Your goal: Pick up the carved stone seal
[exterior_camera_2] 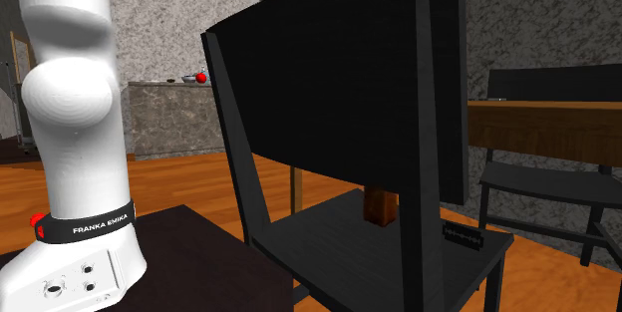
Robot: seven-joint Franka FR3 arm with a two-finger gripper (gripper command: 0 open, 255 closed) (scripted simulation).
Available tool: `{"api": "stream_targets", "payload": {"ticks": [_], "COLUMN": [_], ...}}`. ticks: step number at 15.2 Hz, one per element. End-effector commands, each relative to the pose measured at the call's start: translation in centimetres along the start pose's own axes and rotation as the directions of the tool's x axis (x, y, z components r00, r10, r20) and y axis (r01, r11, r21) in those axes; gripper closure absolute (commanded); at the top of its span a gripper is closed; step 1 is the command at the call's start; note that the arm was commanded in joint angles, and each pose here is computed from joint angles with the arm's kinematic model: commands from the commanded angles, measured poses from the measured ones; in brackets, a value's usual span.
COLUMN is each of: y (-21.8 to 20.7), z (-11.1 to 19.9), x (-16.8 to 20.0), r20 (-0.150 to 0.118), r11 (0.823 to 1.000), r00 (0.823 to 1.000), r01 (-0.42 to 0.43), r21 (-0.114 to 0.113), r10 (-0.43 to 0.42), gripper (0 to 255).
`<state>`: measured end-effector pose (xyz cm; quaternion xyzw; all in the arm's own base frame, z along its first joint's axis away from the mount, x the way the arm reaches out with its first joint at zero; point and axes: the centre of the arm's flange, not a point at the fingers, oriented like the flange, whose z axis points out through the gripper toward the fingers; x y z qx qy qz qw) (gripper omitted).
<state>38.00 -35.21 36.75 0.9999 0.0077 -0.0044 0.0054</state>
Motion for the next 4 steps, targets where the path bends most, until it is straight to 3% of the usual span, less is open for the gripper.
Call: {"api": "stream_targets", "payload": {"ticks": [1, 4], "y": [-0.04, -0.04], "z": [-1.11, -1.72], "x": [0.10, 0.09], "r20": [0.000, 0.000], "r11": [1.000, 1.000], "r00": [1.000, 1.000], "r01": [0.000, 0.000], "r21": [0.000, 0.000], "r10": [0.000, 0.000], "gripper": [255, 255]}}
